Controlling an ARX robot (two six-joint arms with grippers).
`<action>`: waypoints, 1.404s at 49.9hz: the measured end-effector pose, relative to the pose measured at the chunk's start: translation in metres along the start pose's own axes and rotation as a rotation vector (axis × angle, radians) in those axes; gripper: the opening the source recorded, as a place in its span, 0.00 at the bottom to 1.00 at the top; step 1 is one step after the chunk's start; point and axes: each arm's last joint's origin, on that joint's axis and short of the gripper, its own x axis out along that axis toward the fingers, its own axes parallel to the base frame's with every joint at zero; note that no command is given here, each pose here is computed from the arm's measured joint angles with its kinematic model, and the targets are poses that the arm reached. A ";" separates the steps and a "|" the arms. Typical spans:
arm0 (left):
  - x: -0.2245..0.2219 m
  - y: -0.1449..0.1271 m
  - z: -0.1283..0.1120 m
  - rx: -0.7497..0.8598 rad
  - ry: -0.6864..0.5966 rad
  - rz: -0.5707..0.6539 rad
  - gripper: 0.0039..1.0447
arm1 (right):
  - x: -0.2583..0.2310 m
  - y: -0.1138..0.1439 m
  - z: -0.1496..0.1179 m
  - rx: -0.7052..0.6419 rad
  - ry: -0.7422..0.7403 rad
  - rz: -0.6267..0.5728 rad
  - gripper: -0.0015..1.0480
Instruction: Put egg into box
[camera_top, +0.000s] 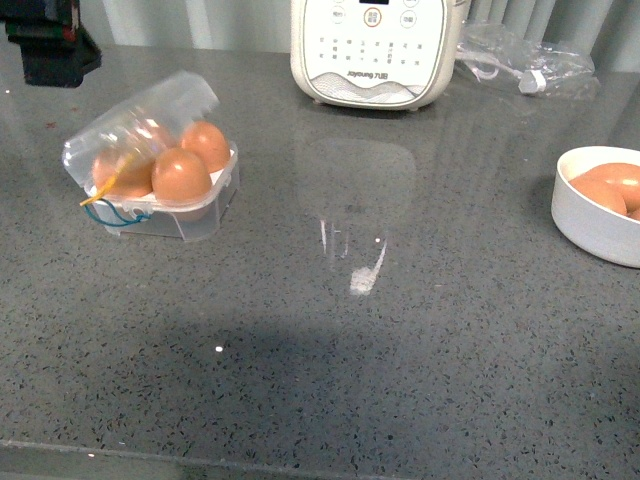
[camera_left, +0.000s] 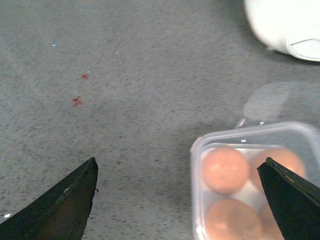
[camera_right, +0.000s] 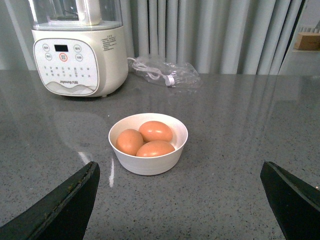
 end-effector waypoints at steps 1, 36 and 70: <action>-0.003 -0.004 0.002 -0.003 -0.006 -0.015 0.94 | 0.000 0.000 0.000 0.000 0.000 0.000 0.93; -0.084 -0.030 0.013 0.014 -0.041 -0.206 0.94 | 0.000 0.000 0.000 0.000 0.000 0.000 0.93; -0.174 0.039 -0.006 0.018 -0.154 -0.004 0.89 | 0.000 0.000 0.000 0.000 0.000 0.000 0.93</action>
